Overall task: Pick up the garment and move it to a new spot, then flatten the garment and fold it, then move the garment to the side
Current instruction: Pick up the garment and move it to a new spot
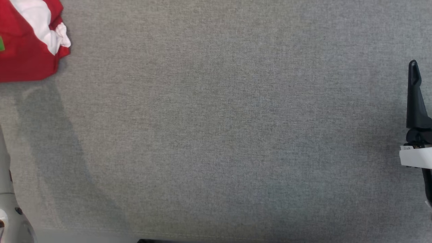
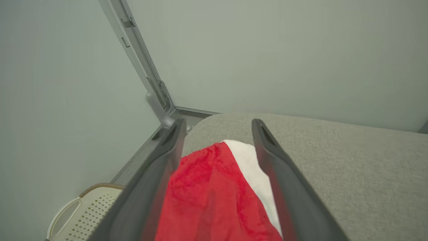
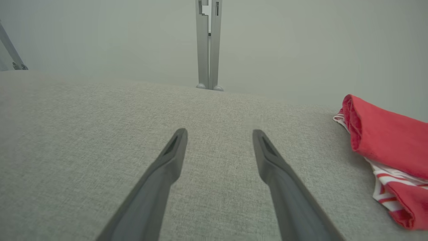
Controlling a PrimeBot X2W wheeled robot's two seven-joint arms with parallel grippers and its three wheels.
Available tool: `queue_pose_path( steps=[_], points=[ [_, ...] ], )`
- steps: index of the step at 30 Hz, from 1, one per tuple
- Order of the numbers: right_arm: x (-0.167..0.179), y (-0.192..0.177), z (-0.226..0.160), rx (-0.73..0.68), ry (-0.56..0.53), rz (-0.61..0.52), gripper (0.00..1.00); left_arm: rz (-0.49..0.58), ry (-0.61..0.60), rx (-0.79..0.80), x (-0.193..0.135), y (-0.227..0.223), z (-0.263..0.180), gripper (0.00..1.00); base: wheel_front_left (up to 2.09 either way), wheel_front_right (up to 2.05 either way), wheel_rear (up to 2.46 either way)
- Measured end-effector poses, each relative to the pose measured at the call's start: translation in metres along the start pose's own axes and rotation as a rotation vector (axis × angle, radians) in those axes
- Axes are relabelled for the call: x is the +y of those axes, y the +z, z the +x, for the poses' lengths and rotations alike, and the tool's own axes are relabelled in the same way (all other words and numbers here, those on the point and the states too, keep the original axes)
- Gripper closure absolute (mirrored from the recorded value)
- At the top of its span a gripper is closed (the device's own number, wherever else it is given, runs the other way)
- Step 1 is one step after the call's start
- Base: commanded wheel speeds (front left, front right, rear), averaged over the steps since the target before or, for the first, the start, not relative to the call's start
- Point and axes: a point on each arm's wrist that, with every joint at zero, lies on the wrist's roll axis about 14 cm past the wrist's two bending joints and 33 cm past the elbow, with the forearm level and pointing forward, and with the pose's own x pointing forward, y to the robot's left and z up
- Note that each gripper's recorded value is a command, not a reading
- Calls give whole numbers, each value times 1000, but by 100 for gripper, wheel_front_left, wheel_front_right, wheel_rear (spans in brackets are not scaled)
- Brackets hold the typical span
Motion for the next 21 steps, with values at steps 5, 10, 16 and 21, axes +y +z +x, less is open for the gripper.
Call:
queue_pose_path(
  steps=[5, 10, 16, 21],
  points=[
    [-8, -12, 0, 34, -11, -15, 0, -21, -7, 254, -8, -69, 9, 0, 0, 0, 0],
    [-10, -16, -1, 43, -13, -19, 0, -49, -11, 410, -9, -110, 1, 0, 0, 0, 0],
    [-4, -16, 0, 46, 3, -14, 0, -111, -12, 590, -9, -140, -12, 12, 0, 0, 0],
    [-3, -14, 1, 42, 4, -7, 0, -133, -44, 628, -18, -142, -15, 100, 0, 0, 0]
  ],
)
